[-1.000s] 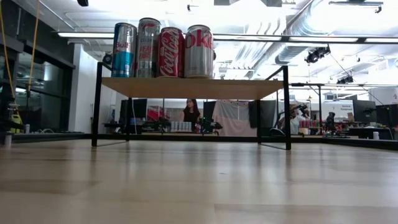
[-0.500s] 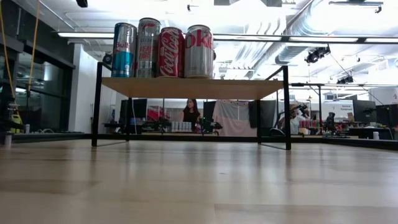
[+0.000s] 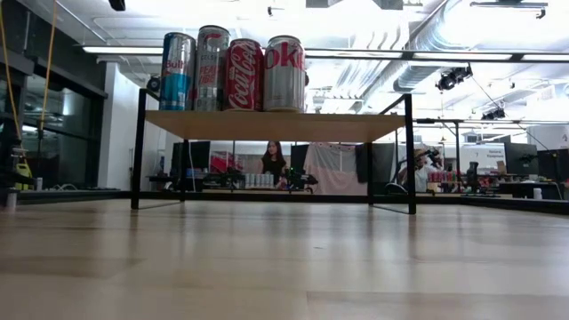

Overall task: Place canned beverage on shelf
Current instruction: Put the right pink-white soda can on the shelf

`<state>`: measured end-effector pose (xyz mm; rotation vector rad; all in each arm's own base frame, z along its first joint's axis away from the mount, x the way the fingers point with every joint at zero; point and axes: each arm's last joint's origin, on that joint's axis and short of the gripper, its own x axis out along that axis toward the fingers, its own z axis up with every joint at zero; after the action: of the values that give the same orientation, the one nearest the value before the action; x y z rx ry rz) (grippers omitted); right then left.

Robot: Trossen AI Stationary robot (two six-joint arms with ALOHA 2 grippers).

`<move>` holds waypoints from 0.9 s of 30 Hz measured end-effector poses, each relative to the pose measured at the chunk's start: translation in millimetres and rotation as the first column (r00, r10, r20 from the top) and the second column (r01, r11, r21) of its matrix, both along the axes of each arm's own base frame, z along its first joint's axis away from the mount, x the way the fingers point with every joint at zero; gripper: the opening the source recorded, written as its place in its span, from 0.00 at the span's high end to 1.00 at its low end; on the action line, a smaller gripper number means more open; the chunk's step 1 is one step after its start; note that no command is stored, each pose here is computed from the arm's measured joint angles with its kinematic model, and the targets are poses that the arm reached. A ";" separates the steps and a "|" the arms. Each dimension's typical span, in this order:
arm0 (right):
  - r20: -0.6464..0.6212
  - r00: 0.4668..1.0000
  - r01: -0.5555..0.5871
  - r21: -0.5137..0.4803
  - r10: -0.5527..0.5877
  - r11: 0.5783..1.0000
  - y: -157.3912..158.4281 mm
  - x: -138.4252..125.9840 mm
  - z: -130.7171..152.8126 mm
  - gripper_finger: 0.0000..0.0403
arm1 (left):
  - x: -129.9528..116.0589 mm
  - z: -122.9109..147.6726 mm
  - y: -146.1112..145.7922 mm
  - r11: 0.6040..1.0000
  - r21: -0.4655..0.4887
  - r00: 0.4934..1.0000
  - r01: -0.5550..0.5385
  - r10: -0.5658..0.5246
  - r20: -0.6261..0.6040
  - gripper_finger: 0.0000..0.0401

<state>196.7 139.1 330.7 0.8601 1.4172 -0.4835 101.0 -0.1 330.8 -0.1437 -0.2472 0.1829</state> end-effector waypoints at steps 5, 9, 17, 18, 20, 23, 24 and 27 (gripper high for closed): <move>-0.106 0.979 0.177 -0.006 -0.176 0.984 15.7 -2.0 -24.4 0.10 | 0.0 0.0 0.0 1.000 0.001 1.000 0.000 0.000 0.000 1.00; -0.146 0.964 0.230 0.046 -0.221 0.972 26.5 -0.8 -40.7 0.10 | 0.0 0.0 0.0 1.000 0.001 1.000 0.000 0.000 0.000 1.00; -0.146 0.952 0.285 0.095 -0.270 0.954 33.4 1.2 -63.4 0.10 | -0.1 0.1 0.0 1.000 0.001 1.000 0.000 0.000 0.001 1.00; -0.154 0.948 0.293 0.089 -0.277 0.952 33.4 0.7 -65.4 0.10 | 0.0 0.1 0.0 1.000 0.001 1.000 0.000 0.000 0.001 1.00; -0.170 0.942 0.304 0.076 -0.288 0.950 33.3 0.0 -69.9 0.10 | 0.0 0.1 0.0 1.000 0.001 1.000 0.000 0.000 0.001 1.00; -0.183 0.941 0.302 0.070 -0.285 0.951 34.9 1.6 -75.5 0.10 | 0.0 0.1 0.0 1.000 0.000 1.000 0.000 0.000 0.001 1.00; -0.188 0.940 0.301 0.067 -0.284 0.951 36.0 2.2 -77.1 0.10 | -0.1 0.1 0.0 1.000 0.000 1.000 0.000 0.000 0.001 1.00; -0.212 0.937 0.297 0.068 -0.277 0.952 39.9 5.4 -83.0 0.10 | 0.0 0.1 0.0 1.000 0.000 1.000 0.000 0.000 0.001 1.00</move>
<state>202.1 179.0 247.7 1.1335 1.5154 -0.7440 101.0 -0.1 330.9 -0.1434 -0.2482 0.1833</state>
